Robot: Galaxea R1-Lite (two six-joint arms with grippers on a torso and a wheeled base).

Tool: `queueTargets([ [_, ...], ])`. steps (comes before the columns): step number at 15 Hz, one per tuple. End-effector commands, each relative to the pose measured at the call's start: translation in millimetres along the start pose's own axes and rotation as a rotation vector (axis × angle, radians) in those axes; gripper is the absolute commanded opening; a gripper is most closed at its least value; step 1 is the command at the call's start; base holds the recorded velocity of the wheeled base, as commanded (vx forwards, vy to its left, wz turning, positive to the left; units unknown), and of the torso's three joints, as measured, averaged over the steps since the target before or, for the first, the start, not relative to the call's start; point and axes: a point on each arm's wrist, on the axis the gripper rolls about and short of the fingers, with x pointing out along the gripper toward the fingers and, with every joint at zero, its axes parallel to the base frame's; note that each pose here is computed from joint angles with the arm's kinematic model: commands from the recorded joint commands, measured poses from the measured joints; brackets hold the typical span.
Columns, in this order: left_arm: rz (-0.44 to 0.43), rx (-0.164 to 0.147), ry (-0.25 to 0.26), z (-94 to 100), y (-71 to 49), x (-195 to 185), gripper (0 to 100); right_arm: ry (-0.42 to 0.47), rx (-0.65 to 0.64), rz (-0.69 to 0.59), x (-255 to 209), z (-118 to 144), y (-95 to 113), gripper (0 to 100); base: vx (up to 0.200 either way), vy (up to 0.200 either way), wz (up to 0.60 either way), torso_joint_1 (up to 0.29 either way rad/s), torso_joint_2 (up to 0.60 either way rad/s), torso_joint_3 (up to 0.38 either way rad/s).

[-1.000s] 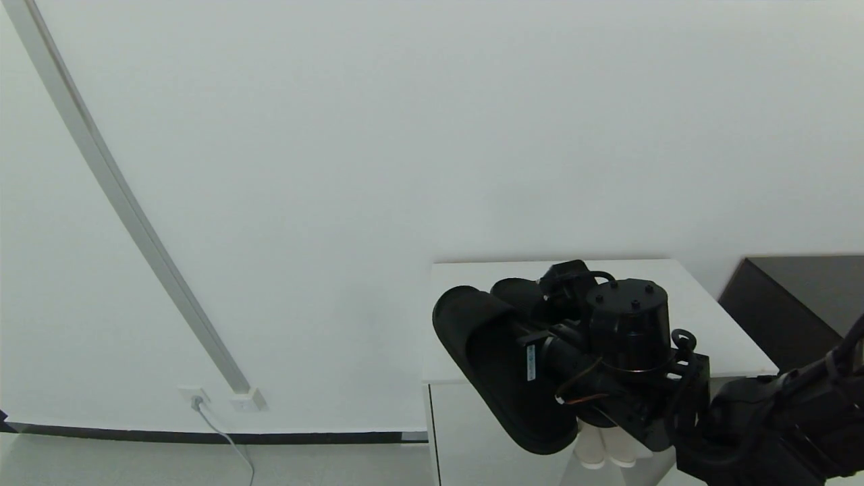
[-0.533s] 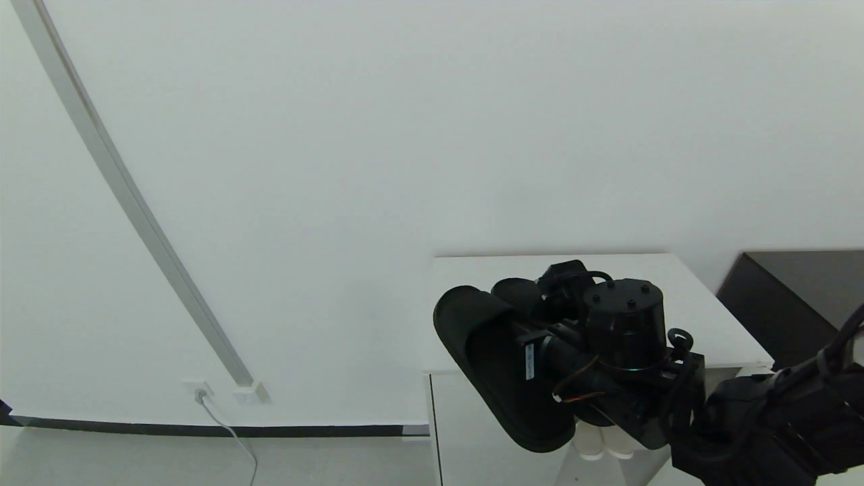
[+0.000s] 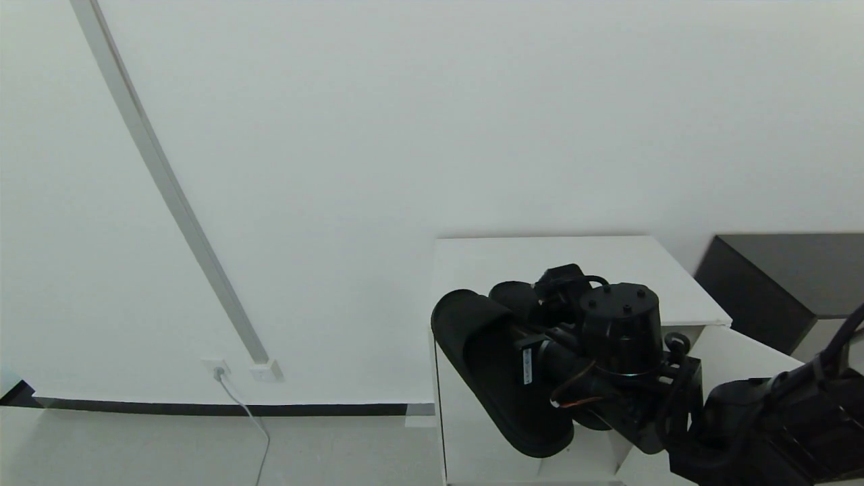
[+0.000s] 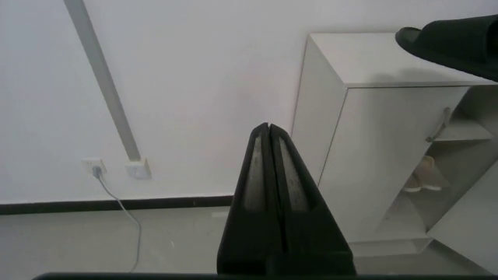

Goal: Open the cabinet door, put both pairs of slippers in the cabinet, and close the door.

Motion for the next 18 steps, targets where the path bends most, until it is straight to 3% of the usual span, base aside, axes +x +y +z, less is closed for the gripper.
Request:
queueTargets([
  [1,0.000,-0.001,0.000,0.0,0.0,0.0,0,0.003,-0.001,-0.002,1.2,-1.1,0.0,0,0.000,0.000,0.00,0.000,0.00,0.000],
  [10,0.000,-0.001,0.000,0.0,0.0,0.0,0,0.001,0.000,-0.001,1.2,-0.9,0.0,0,0.000,0.000,0.00,0.000,0.00,0.000],
  [18,0.000,0.004,0.000,0.0,0.0,0.0,0,0.019,-0.009,0.003,3.8,-7.2,3.2,0,0.000,-0.200,0.00,0.005,0.00,0.002],
])
